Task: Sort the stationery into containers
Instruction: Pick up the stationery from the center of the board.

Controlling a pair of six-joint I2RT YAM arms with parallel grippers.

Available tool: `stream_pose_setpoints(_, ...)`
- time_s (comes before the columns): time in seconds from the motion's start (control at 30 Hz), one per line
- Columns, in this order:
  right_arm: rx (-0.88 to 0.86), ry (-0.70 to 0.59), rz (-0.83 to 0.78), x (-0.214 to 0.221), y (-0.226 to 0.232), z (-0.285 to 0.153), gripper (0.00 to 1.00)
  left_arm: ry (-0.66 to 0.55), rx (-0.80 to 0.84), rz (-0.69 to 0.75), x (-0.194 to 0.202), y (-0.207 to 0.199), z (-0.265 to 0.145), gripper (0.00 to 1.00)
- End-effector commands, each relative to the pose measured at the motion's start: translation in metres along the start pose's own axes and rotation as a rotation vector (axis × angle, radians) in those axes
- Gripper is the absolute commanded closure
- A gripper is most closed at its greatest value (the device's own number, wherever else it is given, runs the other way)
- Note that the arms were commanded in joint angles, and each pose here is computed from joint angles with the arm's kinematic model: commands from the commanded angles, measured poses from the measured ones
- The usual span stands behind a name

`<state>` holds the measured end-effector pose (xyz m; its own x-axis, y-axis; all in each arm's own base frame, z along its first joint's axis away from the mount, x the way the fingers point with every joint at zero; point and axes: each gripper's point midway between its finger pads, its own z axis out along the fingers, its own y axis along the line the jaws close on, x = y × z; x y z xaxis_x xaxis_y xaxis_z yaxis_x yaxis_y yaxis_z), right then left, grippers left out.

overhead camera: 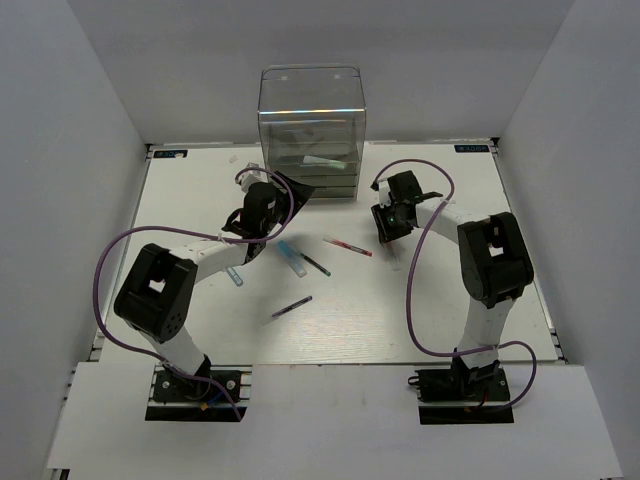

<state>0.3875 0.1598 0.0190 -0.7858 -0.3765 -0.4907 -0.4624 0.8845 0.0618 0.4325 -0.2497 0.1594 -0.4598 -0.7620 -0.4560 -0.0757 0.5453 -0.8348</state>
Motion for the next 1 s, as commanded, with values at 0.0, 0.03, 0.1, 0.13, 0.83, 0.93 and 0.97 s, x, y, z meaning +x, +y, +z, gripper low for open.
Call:
stream_pose_setpoints(0.0,0.027,0.065,0.014,0.021,-0.003,0.003,0.62,-0.035,0.02,-0.016,-0.013,-0.012,-0.006,0.2)
stream_pose_setpoints(0.03,0.028,0.066,0.009,0.021,-0.003,0.004,0.62,-0.035,0.02,-0.016,-0.013,-0.012,-0.006,0.2)
stream_pose_setpoints(0.1,0.025,0.061,0.004,0.019,-0.003,0.003,0.66,-0.035,0.02,-0.025,-0.013,-0.012,-0.006,0.2)
stream_pose_setpoints(0.13,0.017,0.056,0.001,0.017,-0.001,0.003,0.7,-0.035,0.02,-0.025,-0.013,-0.012,-0.006,0.2)
stream_pose_setpoints(0.83,-0.198,-0.144,-0.153,-0.021,0.036,-0.039,0.93,-0.083,0.09,-0.127,-0.019,-0.021,0.001,0.2)
stream_pose_setpoints(0.93,-0.209,-0.205,-0.205,-0.025,0.04,-0.049,0.95,-0.1,0.129,-0.143,-0.022,-0.028,0.004,0.21)
stream_pose_setpoints(0.97,-0.214,-0.219,-0.216,-0.025,0.042,-0.052,0.95,-0.105,0.147,-0.171,-0.021,-0.028,0.004,0.21)
